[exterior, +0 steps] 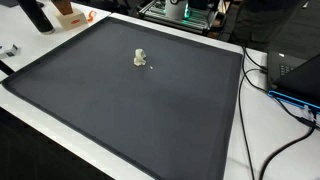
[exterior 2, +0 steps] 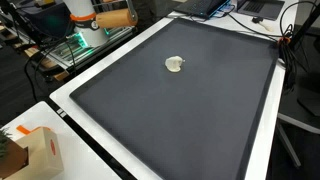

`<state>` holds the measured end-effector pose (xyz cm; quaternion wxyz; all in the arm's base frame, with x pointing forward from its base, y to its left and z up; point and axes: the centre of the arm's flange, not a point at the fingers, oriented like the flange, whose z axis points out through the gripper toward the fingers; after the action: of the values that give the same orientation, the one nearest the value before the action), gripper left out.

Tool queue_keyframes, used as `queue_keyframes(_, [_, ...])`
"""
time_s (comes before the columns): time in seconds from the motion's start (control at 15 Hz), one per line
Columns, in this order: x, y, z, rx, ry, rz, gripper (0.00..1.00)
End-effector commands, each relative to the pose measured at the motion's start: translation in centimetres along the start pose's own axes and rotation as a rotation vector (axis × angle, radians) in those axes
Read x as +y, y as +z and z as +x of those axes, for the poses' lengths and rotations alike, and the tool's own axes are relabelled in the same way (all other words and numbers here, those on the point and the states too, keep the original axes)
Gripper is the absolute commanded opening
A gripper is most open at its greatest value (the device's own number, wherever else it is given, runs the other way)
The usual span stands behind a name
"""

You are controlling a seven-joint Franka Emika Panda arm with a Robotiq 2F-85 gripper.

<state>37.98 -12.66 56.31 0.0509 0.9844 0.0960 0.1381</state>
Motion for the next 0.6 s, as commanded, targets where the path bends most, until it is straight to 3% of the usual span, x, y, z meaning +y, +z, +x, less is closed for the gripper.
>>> queue_keyframes(0.0, [0.00,0.00,0.00,0.000,0.000,0.000,1.00])
queue_keyframes(0.53, [0.02,0.11,0.04,0.009,-0.004,-0.002,1.00])
